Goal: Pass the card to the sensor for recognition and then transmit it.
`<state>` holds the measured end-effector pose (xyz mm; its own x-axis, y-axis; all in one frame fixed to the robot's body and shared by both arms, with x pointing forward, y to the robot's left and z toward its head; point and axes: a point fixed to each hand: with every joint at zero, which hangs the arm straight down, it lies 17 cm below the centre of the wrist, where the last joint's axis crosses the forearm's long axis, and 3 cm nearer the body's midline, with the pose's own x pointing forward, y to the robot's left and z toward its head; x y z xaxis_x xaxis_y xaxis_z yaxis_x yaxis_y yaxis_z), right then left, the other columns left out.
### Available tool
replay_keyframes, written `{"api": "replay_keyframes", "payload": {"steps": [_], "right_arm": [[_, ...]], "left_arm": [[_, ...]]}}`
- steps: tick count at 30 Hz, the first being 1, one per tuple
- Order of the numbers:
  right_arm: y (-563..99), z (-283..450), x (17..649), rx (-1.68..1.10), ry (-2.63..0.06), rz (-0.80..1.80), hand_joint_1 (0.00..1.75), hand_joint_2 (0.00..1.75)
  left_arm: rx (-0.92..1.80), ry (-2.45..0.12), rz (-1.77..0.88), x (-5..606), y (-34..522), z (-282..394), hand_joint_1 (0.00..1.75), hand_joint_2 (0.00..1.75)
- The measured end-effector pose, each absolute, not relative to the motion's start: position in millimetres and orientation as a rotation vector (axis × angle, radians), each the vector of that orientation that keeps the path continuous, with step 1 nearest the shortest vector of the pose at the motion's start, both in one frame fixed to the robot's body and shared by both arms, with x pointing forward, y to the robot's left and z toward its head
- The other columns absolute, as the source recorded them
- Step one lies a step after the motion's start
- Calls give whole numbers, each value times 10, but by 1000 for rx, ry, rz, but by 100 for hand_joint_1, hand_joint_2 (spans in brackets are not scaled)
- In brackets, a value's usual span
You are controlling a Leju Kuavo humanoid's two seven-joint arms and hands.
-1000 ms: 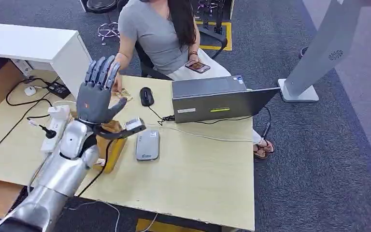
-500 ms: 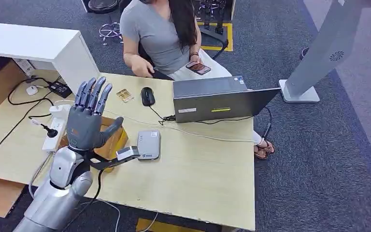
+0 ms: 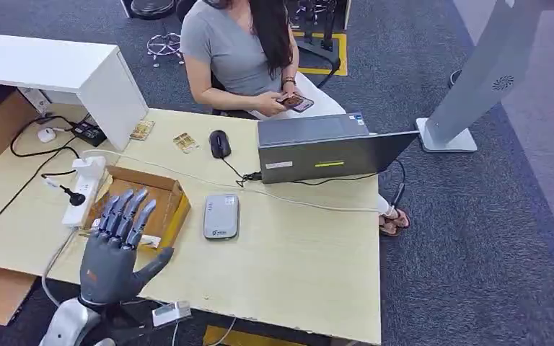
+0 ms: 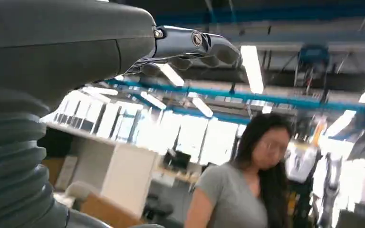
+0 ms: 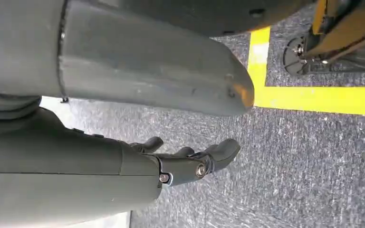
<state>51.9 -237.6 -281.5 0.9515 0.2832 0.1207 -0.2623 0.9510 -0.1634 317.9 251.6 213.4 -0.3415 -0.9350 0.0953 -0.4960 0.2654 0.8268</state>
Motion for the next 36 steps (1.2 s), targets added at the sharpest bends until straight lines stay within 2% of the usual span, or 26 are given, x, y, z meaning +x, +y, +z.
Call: {"api": "replay_keyframes", "payload": {"steps": [8,25,36], "right_arm": [[-2379,-2818,487,-147,-129,232,0,0],[-2357,-2818,471,-143,-122,209,0,0],[-2339,-2818,460,-135,-120,233,0,0]], "left_arm": [[1184,-1626,-1104,3011,2772,1403,0,175],[1135,-1590,-1185,2851,2742,1215,0,175],[1135,-1461,-1141,2891,3006,1100,0,175]]}}
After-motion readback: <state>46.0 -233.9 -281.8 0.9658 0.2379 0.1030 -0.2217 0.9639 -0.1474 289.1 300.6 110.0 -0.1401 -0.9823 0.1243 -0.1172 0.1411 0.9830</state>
